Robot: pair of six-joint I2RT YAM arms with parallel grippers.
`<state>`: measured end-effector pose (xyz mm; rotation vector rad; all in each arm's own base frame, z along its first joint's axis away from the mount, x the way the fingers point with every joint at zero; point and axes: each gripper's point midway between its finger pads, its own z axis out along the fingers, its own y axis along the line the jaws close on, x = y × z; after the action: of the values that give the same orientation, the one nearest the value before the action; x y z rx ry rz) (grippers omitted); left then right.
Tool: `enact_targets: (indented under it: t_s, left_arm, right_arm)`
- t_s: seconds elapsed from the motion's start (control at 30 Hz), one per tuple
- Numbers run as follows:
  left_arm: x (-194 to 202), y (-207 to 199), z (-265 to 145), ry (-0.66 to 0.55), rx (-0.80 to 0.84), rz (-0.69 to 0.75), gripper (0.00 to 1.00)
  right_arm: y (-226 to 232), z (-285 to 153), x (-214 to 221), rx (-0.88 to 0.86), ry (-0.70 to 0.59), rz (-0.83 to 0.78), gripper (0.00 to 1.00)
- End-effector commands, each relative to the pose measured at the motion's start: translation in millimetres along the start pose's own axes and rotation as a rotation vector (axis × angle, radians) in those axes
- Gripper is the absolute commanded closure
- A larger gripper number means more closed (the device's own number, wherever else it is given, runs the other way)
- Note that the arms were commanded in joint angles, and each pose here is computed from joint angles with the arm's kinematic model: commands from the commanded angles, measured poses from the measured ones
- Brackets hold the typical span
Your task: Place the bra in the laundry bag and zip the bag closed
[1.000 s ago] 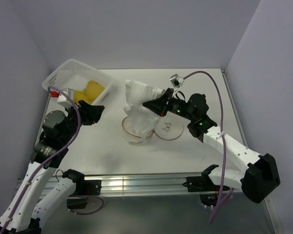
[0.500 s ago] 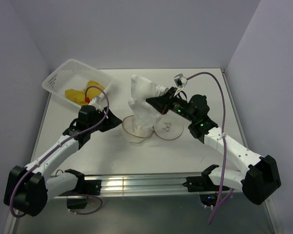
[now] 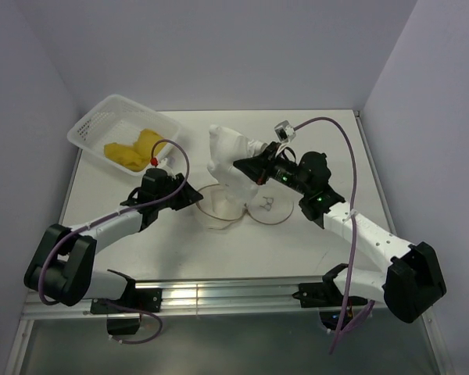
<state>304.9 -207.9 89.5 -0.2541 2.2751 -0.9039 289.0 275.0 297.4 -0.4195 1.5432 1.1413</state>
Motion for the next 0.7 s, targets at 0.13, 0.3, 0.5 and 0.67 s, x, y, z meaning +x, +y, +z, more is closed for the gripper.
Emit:
enact_targets:
  t_s: [0.13, 0.3, 0.5, 0.67]
  left_arm:
    - [-12.7, -9.7, 5.4, -0.068, 0.032, 0.026, 1.00]
    - [-18.7, -21.8, -4.8, -0.105, 0.065, 0.025, 1.00]
    - [-36.8, -48.3, -25.4, -0.175, 0.143, 0.023, 1.00]
    - [-42.7, -64.4, -32.4, -0.184, 0.203, 0.013, 1.00]
  right_arm:
    - [10.4, 1.9, 7.6, -0.114, 0.027, -0.087, 1.00]
    - [-4.0, 7.1, 32.0, -0.093, 0.110, -0.067, 1.00]
    - [-16.7, 7.1, 76.0, -0.094, 0.181, 0.020, 1.00]
    - [-35.8, 8.7, 106.8, -0.038, 0.255, 0.030, 1.00]
